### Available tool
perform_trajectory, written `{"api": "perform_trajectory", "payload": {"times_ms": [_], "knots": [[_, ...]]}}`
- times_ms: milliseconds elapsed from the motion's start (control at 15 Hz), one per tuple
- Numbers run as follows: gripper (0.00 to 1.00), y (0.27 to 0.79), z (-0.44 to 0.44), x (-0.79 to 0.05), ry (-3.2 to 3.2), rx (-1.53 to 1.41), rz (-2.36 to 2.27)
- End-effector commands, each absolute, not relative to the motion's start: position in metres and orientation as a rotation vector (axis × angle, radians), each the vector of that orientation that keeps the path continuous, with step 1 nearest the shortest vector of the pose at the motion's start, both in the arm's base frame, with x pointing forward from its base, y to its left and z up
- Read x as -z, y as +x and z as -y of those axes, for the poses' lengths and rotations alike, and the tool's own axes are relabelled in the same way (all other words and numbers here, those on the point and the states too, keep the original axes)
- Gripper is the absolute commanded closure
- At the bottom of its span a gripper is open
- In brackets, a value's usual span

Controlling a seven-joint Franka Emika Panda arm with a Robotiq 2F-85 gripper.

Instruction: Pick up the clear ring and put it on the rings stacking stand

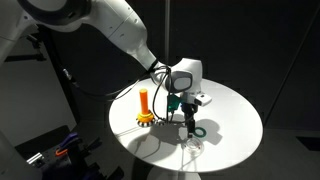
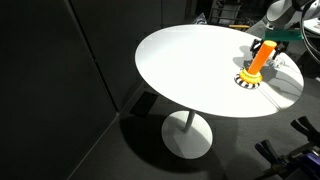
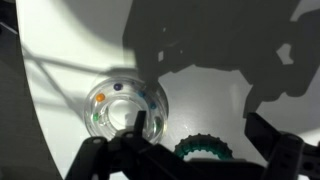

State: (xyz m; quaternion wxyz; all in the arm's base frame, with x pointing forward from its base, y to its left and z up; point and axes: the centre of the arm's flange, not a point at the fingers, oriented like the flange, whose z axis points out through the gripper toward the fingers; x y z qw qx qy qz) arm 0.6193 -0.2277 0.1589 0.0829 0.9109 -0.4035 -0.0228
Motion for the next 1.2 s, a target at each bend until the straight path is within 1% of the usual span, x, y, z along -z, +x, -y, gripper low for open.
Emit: {"api": "perform_trajectory", "payload": {"times_ms": [0,1133], "knots": [[0.00,0.625,0.238,-0.158,2.739,0.075,1.135],[0.00,0.617,0.253,-0.153,2.777,0.090,1.063]]}}
